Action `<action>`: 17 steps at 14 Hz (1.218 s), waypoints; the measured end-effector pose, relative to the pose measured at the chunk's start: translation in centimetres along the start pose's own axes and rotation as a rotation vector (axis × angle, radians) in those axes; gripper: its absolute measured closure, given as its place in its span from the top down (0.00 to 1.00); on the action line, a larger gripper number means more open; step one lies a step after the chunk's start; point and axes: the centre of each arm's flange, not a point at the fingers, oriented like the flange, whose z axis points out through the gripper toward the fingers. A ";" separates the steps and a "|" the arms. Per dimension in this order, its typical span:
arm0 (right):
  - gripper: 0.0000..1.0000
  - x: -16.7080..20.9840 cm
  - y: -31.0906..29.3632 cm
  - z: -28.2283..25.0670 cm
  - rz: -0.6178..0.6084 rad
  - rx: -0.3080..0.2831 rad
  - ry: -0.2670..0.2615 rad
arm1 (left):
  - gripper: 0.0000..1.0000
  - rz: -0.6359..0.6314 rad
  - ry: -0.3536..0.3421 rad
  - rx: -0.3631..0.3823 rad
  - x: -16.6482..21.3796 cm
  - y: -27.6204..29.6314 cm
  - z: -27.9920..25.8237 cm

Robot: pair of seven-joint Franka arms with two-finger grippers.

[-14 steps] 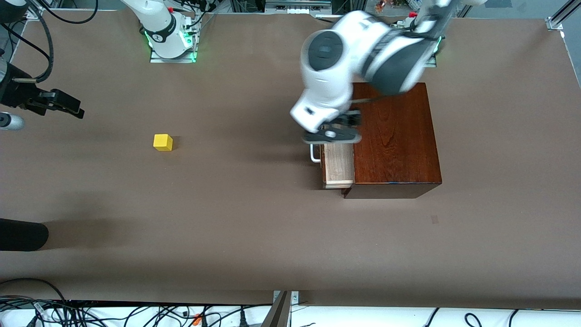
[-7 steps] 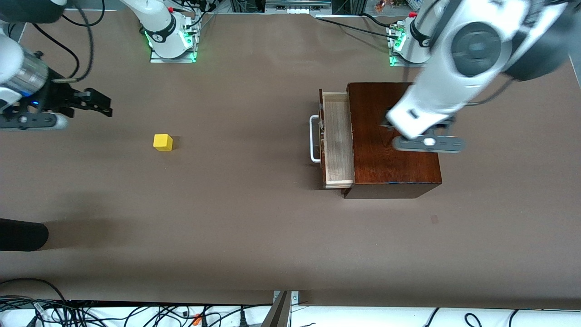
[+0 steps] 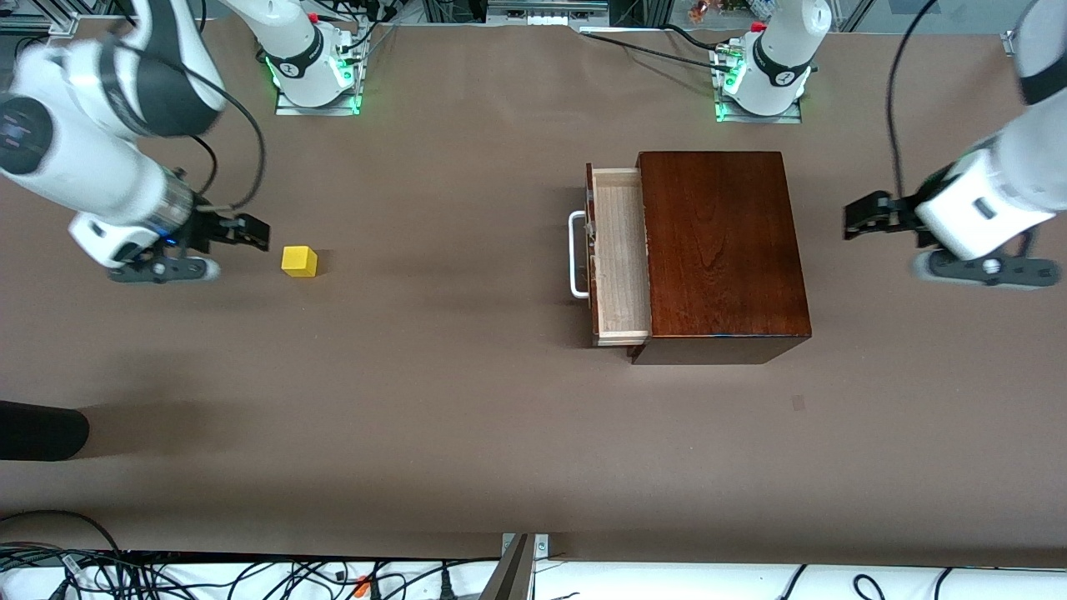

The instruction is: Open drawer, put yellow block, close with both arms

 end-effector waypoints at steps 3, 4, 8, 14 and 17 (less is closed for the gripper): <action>1.00 -1.8 0.2 8.9 -0.001 0.003 0.065 | 1.00 -0.037 0.071 0.010 -2.7 -2.7 -1.3; 1.00 -2.4 0.3 11.5 -0.001 0.002 0.057 | 1.00 -0.044 0.096 0.011 -3.8 -3.0 -1.7; 1.00 -2.6 0.4 17.9 -0.002 -0.002 0.013 | 1.00 -0.063 0.126 0.010 -5.9 -4.0 -1.9; 1.00 -2.9 0.5 20.6 -0.014 -0.006 -0.034 | 1.00 -0.062 0.108 0.010 -5.7 -4.0 -0.9; 0.95 -3.2 0.6 21.5 -0.031 -0.007 -0.054 | 1.00 -0.059 0.108 0.010 -5.7 -3.8 -0.9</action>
